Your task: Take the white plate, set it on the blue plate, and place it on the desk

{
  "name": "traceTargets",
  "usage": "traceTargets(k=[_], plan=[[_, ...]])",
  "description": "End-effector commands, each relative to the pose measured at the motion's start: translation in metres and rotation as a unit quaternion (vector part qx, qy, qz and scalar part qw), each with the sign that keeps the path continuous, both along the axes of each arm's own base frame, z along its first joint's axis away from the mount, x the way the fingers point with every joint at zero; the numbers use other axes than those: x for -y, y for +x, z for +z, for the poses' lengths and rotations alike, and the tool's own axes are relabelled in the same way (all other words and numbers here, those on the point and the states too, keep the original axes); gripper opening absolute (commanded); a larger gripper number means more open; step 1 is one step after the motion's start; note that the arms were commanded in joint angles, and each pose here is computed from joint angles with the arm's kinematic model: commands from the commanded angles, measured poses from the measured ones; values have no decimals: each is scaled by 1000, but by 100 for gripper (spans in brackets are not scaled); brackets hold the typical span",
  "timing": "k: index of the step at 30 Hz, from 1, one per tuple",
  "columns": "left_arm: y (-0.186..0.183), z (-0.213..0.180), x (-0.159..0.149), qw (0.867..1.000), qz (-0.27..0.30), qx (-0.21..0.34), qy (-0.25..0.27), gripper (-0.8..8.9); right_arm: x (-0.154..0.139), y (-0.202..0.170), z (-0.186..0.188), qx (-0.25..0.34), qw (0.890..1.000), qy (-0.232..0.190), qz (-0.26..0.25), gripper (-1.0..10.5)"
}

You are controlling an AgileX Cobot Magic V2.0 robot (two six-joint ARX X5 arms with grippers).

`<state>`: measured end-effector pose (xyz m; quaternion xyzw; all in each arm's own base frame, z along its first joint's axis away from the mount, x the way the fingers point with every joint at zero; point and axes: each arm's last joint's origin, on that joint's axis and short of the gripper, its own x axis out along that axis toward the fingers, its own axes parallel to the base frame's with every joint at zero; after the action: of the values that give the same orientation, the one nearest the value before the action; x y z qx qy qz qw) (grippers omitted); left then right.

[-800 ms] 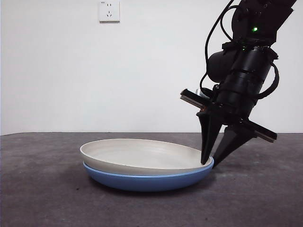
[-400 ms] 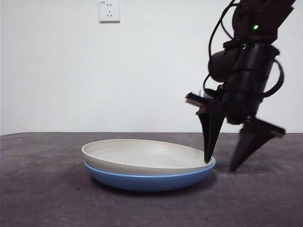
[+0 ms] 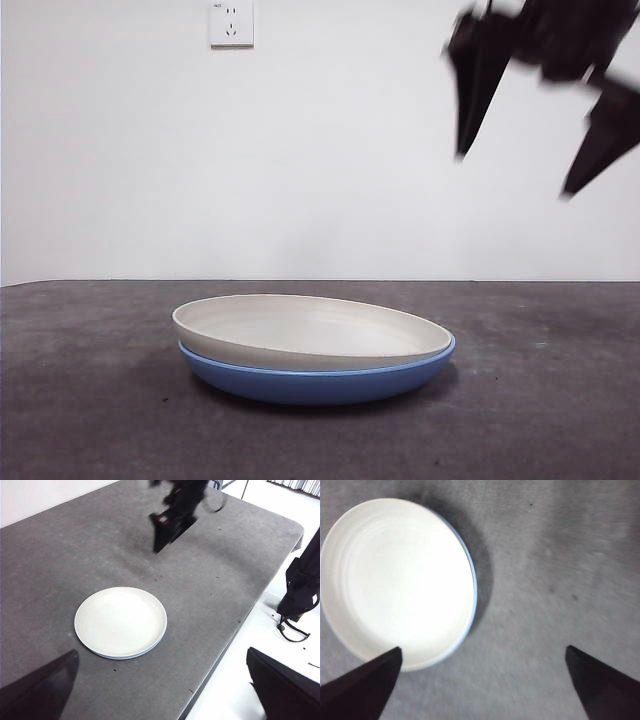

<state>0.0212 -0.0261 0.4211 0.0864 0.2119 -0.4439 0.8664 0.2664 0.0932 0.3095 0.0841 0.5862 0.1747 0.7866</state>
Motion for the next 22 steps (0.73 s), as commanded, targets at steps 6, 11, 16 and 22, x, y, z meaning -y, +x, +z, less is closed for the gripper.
traceTargets(k=[6, 11, 16, 22], plan=[[1, 4, 1, 1000, -3, 13, -7, 572, 29, -90, 71, 123, 992, -26, -8, 560], [1, 4, 1, 1000, -3, 14, -7, 572, 50, -150, 91, 169, 985, -26, -21, 560], [1, 4, 1, 1000, -3, 14, -7, 572, 66, -197, 99, 209, 977, -16, -31, 636], [1, 4, 1, 1000, -3, 14, -7, 572, 80, -238, 102, 259, 965, 12, -32, 651]])
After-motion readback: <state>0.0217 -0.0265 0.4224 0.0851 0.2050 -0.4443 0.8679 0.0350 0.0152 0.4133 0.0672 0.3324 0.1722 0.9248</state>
